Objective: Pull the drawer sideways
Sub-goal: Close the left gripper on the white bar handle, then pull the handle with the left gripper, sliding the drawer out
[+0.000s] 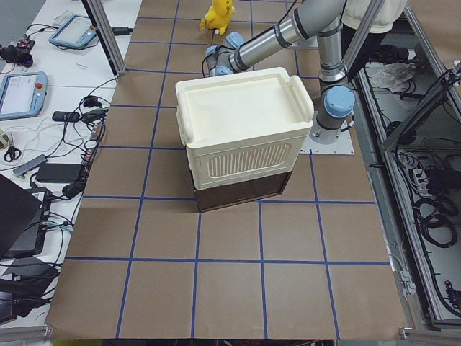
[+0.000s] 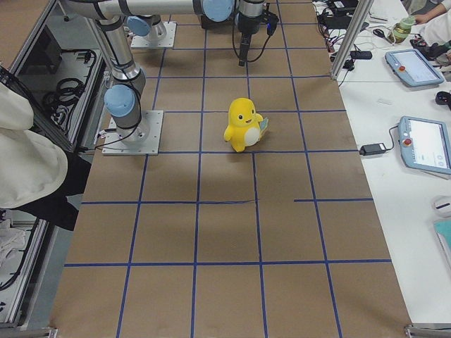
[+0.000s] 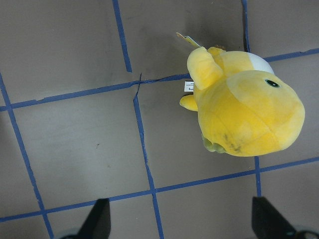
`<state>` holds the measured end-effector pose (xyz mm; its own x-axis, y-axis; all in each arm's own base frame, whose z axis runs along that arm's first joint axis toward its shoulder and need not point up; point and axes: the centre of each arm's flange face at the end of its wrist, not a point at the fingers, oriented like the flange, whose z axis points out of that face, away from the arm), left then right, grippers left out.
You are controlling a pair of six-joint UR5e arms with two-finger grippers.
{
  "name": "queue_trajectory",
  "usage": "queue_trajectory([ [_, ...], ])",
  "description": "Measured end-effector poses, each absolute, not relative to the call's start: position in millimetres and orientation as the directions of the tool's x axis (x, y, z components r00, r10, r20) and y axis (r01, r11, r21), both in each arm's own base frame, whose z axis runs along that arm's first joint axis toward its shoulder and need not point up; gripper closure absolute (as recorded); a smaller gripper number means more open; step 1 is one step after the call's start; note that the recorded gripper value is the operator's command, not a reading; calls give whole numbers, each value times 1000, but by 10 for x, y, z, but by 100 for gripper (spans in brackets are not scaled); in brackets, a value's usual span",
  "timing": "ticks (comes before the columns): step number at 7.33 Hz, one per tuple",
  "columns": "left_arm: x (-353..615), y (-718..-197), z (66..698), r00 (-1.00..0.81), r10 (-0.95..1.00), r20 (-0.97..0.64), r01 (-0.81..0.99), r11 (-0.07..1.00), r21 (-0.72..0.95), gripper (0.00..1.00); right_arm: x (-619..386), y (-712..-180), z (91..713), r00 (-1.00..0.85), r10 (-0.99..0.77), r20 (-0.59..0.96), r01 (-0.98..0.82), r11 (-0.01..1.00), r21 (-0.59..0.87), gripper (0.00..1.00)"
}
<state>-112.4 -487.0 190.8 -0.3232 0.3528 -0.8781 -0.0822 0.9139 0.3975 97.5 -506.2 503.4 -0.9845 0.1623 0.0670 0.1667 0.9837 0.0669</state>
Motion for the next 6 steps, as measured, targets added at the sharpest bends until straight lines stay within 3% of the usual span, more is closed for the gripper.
queue_trajectory([
  [6,-1447,-4801,1917,-303,368,-879,-22,920,392,85,975,-5062,5034,-984,162,67,167,984,67,0],
])
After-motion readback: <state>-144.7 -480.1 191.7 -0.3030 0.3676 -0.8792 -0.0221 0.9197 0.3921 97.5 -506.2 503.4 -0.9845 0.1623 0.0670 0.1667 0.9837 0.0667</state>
